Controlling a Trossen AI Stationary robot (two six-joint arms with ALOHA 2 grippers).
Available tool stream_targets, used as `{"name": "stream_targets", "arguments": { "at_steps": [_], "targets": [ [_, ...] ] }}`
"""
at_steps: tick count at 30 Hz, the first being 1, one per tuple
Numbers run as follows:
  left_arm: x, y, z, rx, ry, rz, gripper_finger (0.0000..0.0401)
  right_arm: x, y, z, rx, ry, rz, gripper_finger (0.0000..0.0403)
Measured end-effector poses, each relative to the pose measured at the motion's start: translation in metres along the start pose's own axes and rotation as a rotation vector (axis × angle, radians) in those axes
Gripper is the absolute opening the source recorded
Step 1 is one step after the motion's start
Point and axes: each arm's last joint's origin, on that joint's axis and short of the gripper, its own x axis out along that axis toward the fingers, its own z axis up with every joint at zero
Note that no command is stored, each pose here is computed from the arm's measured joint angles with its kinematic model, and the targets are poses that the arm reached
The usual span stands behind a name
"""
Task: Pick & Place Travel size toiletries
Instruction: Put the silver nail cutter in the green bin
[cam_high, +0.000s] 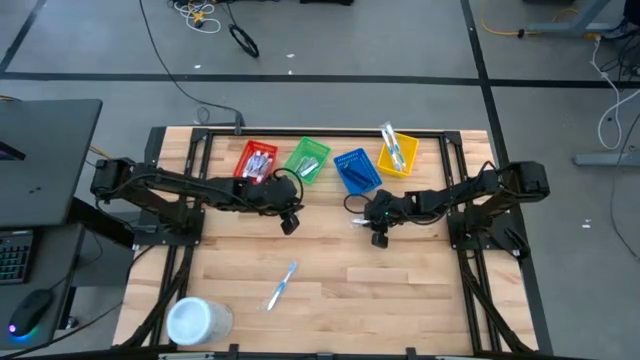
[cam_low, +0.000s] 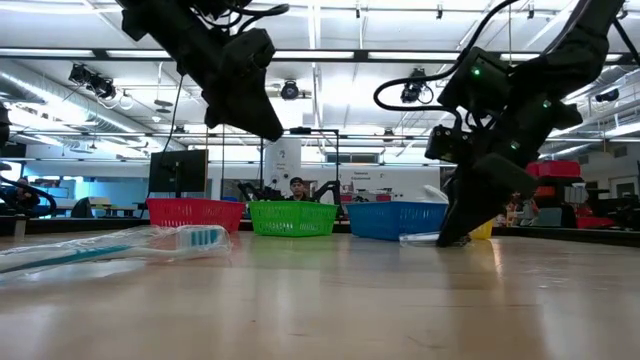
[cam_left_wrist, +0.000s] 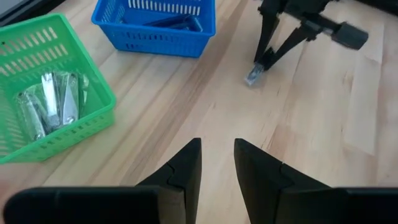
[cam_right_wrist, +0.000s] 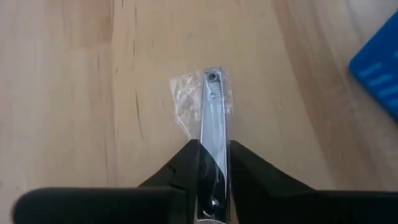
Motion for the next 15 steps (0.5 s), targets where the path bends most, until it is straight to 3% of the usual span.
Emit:
{"name": "stream_targets", "arguments": {
  "at_steps": [6, 10, 15],
  "targets": [
    [0.0, -0.003, 0.007, 0.005, -0.065, -0.034, 0.0103, 0.001, 0.004, 0.009, 0.062, -0.111, 0.038, 0.0064],
    [-0.001, -0.006, 0.012, 0.05, -0.108, -0.097, 0.0103, -0.003, 0.013, 0.027, 0.046, -0.31, 0.076, 0.0064],
    [-0.001, -0.007, 0.012, -0.003, -0.109, -0.115, 0.0103, -0.016, 0.026, 0.049, -0.005, -0.598, -0.064, 0.0064]
  ]
}}
